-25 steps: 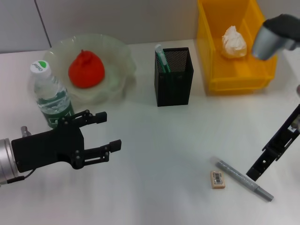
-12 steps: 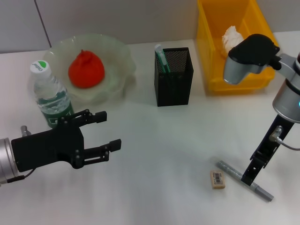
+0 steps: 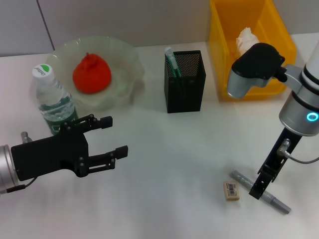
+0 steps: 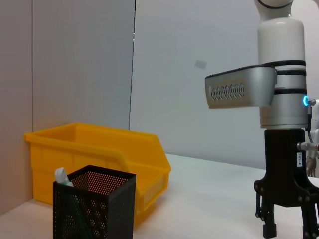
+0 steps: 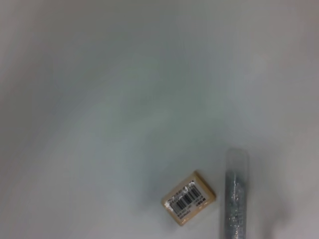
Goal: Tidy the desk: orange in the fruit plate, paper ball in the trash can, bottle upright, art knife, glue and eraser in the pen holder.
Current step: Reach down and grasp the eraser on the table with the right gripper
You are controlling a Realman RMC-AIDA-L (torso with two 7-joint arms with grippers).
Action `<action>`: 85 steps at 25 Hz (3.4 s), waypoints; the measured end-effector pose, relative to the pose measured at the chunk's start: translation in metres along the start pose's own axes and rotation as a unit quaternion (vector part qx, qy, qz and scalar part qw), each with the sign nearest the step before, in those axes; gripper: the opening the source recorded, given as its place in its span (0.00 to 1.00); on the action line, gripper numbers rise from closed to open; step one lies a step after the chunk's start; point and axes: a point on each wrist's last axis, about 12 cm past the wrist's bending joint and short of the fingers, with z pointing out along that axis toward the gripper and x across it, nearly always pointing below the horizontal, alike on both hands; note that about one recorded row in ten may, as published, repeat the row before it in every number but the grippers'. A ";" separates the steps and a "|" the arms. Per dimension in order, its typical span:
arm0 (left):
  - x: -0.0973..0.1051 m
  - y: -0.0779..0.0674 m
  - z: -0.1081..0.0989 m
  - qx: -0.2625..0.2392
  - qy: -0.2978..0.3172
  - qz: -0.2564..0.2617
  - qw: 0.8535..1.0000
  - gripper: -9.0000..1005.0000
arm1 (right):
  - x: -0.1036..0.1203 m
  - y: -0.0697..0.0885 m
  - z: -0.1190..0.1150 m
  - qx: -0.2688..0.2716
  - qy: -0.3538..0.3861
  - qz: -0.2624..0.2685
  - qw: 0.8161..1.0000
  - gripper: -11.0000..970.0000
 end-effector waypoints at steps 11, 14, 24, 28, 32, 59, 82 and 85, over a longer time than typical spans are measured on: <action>-0.001 0.001 -0.002 -0.003 0.000 0.004 1.000 0.80 | -0.003 0.004 0.002 -0.006 -0.006 -0.007 1.000 0.76; -0.001 0.001 -0.002 -0.002 0.000 0.004 1.000 0.80 | -0.004 0.004 0.001 -0.004 -0.006 -0.009 1.000 0.76; -0.002 0.001 -0.002 -0.004 0.000 0.006 1.000 0.80 | -0.007 0.007 -0.006 0.003 -0.033 -0.062 0.998 0.76; -0.003 0.002 -0.002 -0.004 0.000 0.008 1.000 0.80 | -0.007 0.012 -0.014 0.004 -0.056 -0.134 0.989 0.75; -0.003 0.002 -0.002 -0.005 -0.001 0.007 1.000 0.80 | -0.008 0.015 -0.016 -0.001 -0.064 -0.190 0.980 0.75; -0.002 0.005 -0.011 -0.035 -0.015 -0.003 0.999 0.80 | -0.019 0.040 0.011 0.015 -0.036 -0.346 0.937 0.74; 0.000 0.004 -0.012 -0.037 -0.015 -0.006 0.999 0.80 | -0.024 0.041 0.023 0.026 -0.031 -0.358 0.933 0.72; 0.000 0.004 -0.013 -0.037 -0.015 -0.007 0.999 0.80 | -0.024 0.043 0.026 0.028 -0.026 -0.364 0.931 0.72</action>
